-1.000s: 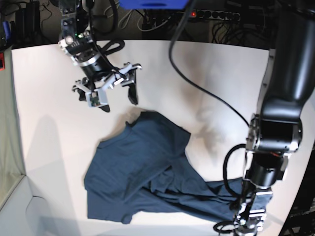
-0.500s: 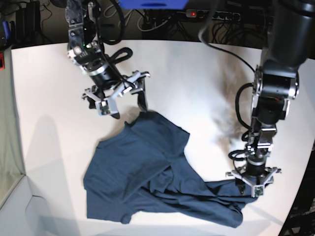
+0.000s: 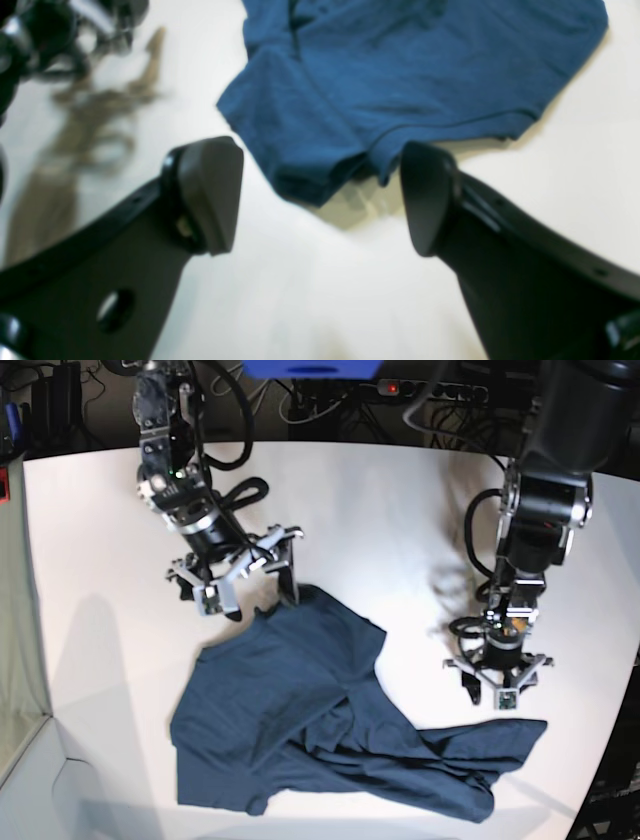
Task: Layout the t-shirt on the table in an organized manner, then fold the t-shirt properly
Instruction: 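Release the hem and raise the left gripper, then grasp the shirt corners with both grippers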
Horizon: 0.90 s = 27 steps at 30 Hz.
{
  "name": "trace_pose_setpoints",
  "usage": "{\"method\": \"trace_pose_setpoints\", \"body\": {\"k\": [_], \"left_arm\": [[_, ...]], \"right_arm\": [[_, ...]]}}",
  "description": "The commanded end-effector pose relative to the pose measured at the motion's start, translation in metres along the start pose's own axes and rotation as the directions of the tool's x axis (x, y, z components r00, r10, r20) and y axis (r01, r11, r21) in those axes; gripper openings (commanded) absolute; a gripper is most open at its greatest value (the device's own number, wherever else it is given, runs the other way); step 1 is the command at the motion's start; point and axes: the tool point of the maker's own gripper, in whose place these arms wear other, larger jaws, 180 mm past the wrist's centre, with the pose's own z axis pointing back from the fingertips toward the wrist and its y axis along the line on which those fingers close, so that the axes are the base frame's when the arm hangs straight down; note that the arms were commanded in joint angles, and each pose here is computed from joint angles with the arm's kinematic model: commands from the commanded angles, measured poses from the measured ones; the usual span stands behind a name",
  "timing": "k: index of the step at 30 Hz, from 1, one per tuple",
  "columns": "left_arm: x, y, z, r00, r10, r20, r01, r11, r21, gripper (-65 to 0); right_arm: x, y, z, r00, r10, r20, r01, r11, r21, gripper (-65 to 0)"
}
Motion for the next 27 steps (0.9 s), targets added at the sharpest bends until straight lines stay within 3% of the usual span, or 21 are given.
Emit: {"method": "trace_pose_setpoints", "body": {"k": [1, 11, 19, 22, 27], "left_arm": [[0.030, 0.009, -0.007, 0.997, -0.002, 0.080, 0.000, 1.000, 0.018, -32.0], [-0.027, 0.022, 0.016, 1.000, -0.029, -0.012, 0.029, 0.999, 0.027, -32.0], [-0.044, 0.046, 0.025, 0.995, 0.095, -0.034, -0.090, 0.988, 0.121, -32.0], [-0.044, 0.048, 0.025, 0.994, 0.102, -0.032, -0.097, 0.987, 0.127, -32.0], [-0.044, 0.046, 0.025, 0.994, 0.104, -0.033, -0.099, 0.987, 0.125, -32.0]], "right_arm": [[0.008, 0.005, -0.004, 0.999, -0.014, 0.031, 0.013, 1.000, 0.012, -15.3], [-0.012, 0.003, -0.041, 0.998, -0.053, -0.040, 0.054, 0.998, 0.022, -15.2], [-0.023, 0.001, -0.056, 0.995, -0.065, -0.077, 0.067, 0.997, 0.030, -16.7], [-0.024, 0.005, -0.063, 0.993, -0.075, -0.086, 0.079, 0.996, 0.039, -25.1], [-0.029, 0.002, -0.069, 0.990, -0.085, -0.108, 0.089, 0.996, 0.031, -56.9]]}}
